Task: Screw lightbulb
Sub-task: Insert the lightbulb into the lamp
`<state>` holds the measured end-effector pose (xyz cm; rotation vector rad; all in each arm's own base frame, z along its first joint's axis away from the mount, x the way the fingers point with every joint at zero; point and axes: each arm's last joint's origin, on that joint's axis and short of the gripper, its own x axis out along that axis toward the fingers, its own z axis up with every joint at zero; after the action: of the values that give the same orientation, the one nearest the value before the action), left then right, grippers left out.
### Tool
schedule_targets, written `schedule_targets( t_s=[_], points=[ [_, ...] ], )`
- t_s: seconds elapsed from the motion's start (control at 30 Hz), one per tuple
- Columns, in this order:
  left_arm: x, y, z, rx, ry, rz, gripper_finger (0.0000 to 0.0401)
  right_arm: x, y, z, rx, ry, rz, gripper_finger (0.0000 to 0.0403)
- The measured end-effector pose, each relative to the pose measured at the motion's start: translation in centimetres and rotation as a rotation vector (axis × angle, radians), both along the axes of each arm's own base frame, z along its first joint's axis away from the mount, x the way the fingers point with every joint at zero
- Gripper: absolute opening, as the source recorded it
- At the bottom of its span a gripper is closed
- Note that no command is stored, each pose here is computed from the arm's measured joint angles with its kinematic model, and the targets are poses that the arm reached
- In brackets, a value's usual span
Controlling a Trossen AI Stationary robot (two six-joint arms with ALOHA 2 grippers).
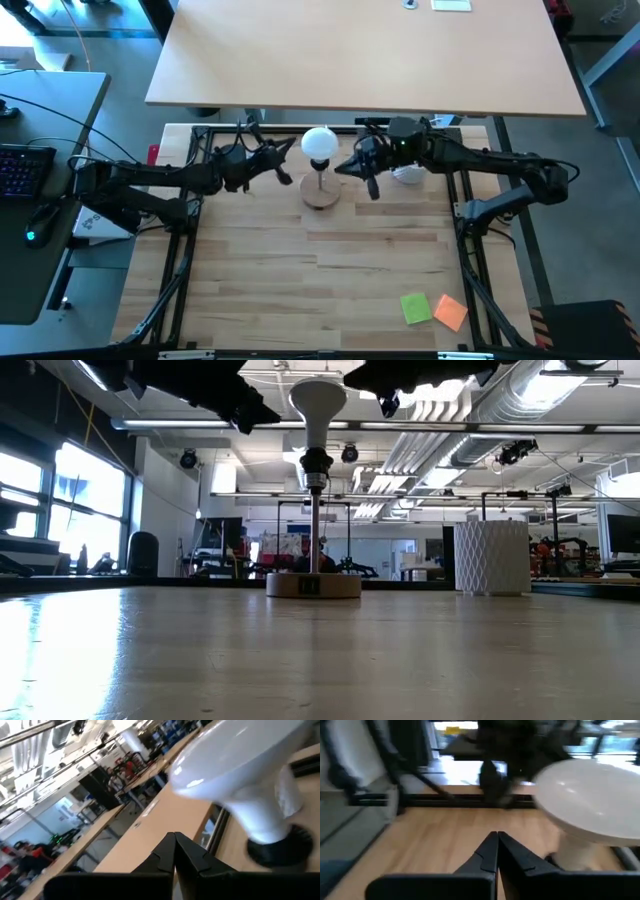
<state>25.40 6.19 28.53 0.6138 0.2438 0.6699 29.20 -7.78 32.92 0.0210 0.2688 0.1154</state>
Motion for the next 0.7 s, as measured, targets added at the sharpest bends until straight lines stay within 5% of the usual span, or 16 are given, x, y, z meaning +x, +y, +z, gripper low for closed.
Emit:
schedule_targets(
  t_s=[0.17, 0.3, 0.7],
  points=[
    [0.4, -1.9, 0.0, -0.003, -0.004, -0.103, 0.0, -0.4, -1.9, -0.1, -0.047, 0.032, -0.3, 0.0],
    [0.7, -3.4, 0.2, -0.021, -0.041, -0.173, 0.0, -0.9, -3.5, 0.0, -0.066, 0.02, -0.417, 0.0],
    [0.6, -3.1, 1.0, -0.021, -0.125, -0.159, 0.0, -0.7, -3.0, 0.7, 0.001, -0.064, -0.209, 0.0]
  ],
)
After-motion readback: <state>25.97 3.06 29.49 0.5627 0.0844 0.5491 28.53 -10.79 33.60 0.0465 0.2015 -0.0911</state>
